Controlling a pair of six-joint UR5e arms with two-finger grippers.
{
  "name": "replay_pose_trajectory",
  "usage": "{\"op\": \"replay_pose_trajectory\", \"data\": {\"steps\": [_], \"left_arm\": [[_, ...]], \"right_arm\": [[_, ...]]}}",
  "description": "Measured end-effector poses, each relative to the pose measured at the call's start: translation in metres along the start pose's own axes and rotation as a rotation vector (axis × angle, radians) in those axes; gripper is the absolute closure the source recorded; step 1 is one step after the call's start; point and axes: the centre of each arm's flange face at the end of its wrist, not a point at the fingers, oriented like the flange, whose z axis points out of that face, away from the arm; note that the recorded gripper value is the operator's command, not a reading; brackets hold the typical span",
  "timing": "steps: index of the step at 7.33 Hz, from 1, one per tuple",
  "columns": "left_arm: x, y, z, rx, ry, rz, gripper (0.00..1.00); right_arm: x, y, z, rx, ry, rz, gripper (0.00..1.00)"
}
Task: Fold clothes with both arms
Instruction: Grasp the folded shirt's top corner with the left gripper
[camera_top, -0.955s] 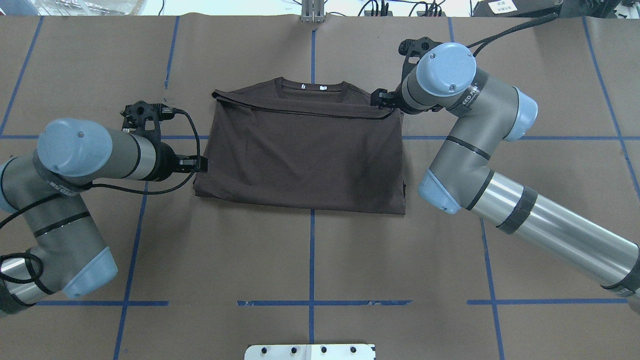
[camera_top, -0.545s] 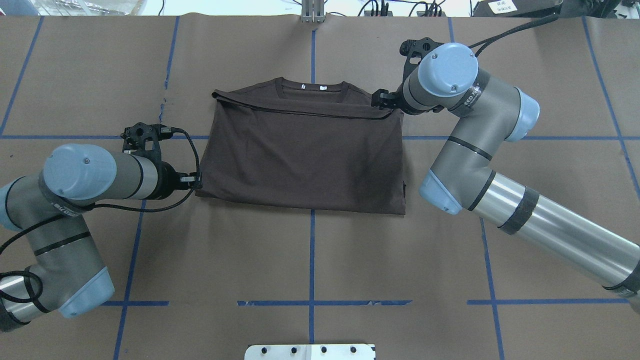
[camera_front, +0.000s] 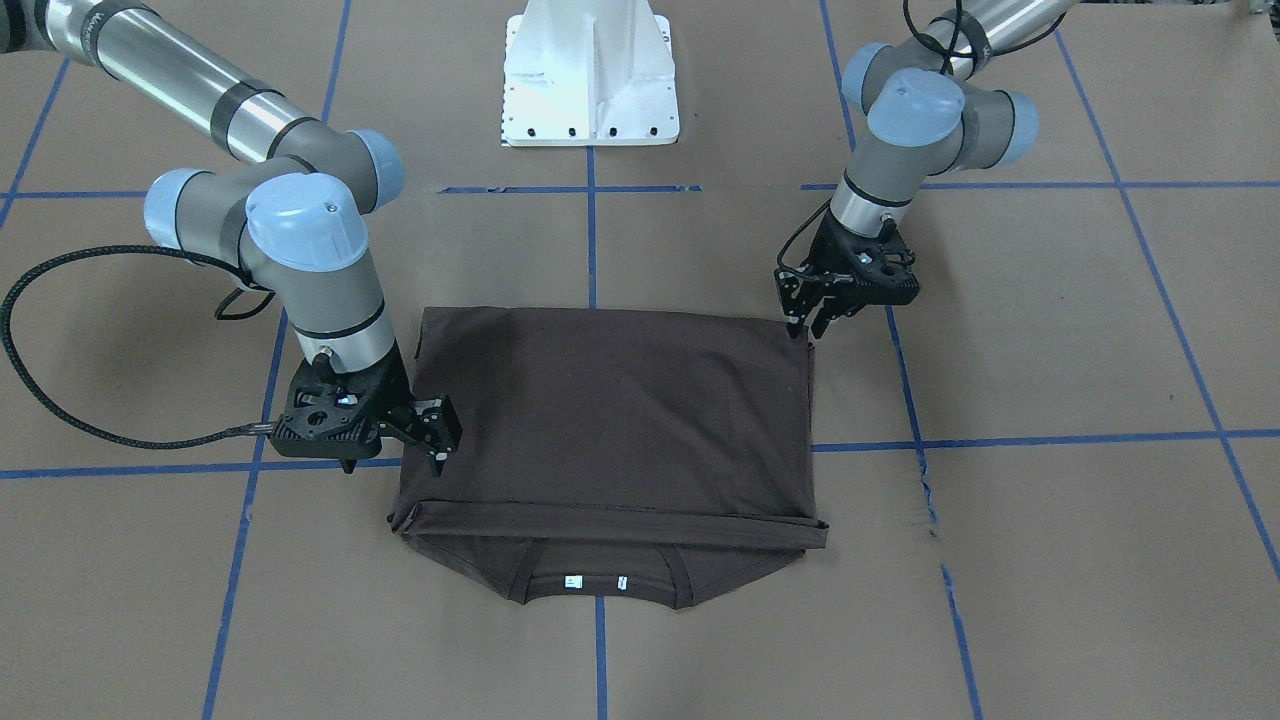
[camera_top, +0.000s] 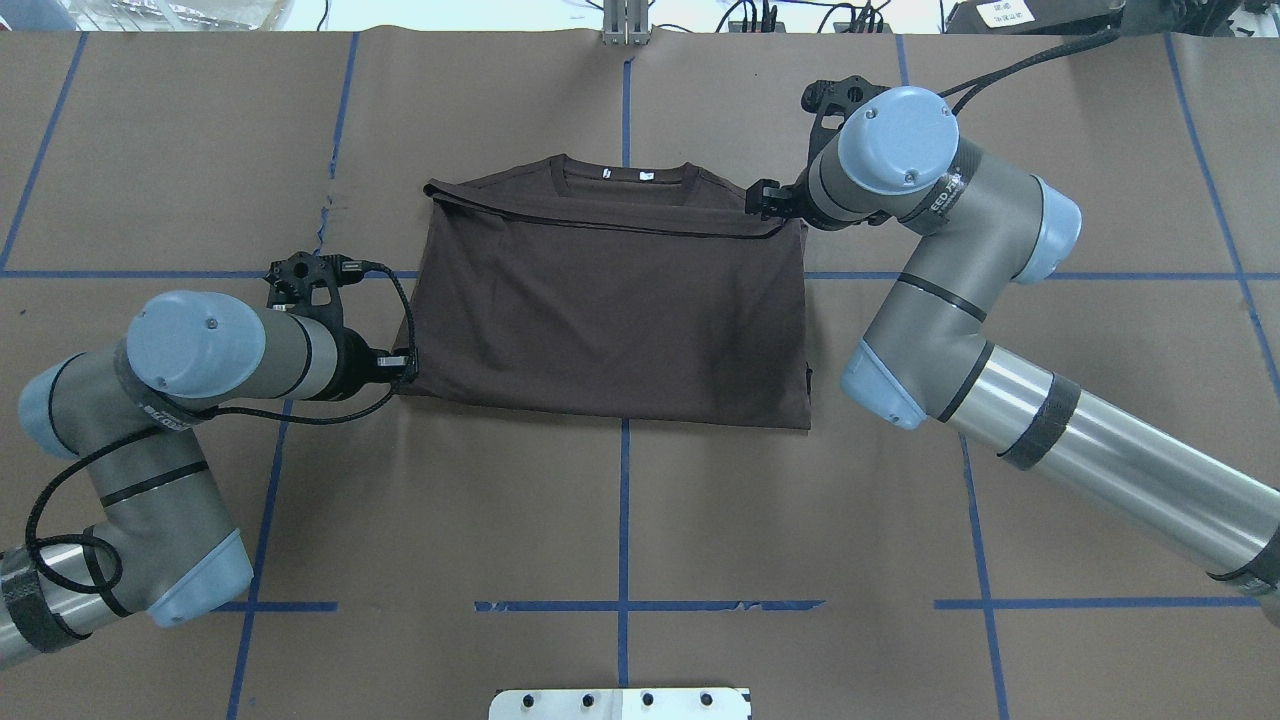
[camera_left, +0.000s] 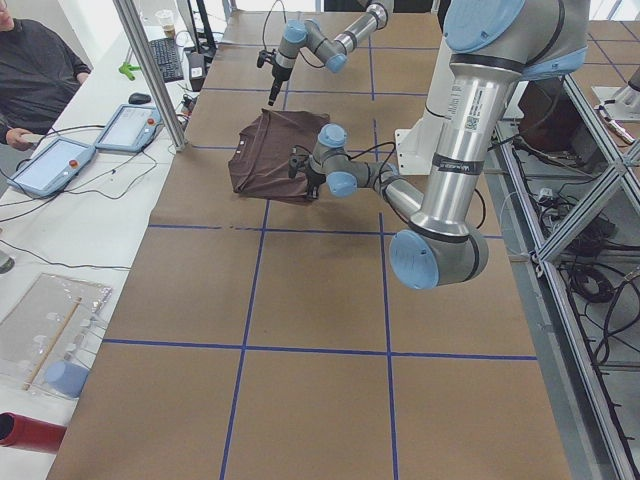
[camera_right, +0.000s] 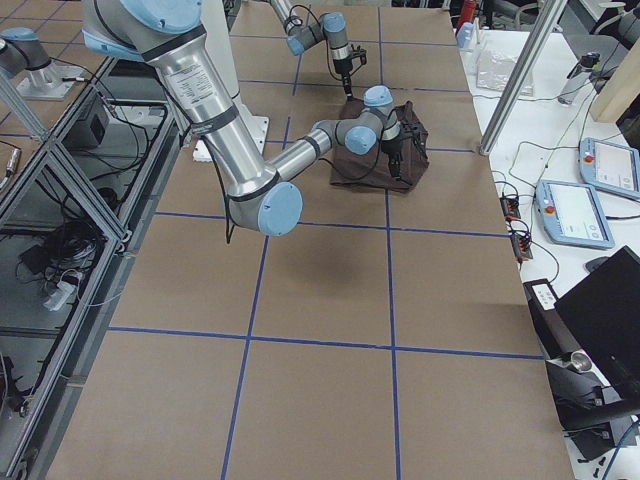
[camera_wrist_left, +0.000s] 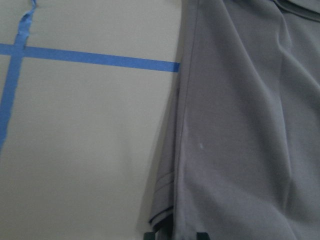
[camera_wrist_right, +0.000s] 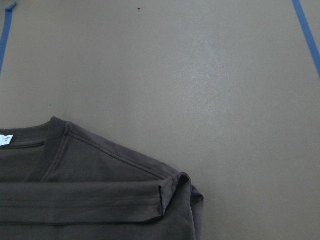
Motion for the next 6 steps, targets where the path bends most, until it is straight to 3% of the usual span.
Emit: {"op": "replay_pose_trajectory", "data": {"steps": [1,3,6], "left_arm": [[0.0024,-0.0007,0.0034,-0.002,-0.001,0.0,0.64],[0.0039,0.0015,0.0063,-0.005,-0.004,0.002,1.0],[0.0019,0.0009,0.0034,0.012,-0.009,0.007,1.0]], "right_arm": [[0.0006,-0.0004,0.0001,0.001,0.001,-0.003,0.0],[0.0012,-0.0007,0.0006,0.001,0.002,-0.005,0.0],[0.0017,-0.0008,0.0012,0.001,0.004,-0.005,0.0]]}}
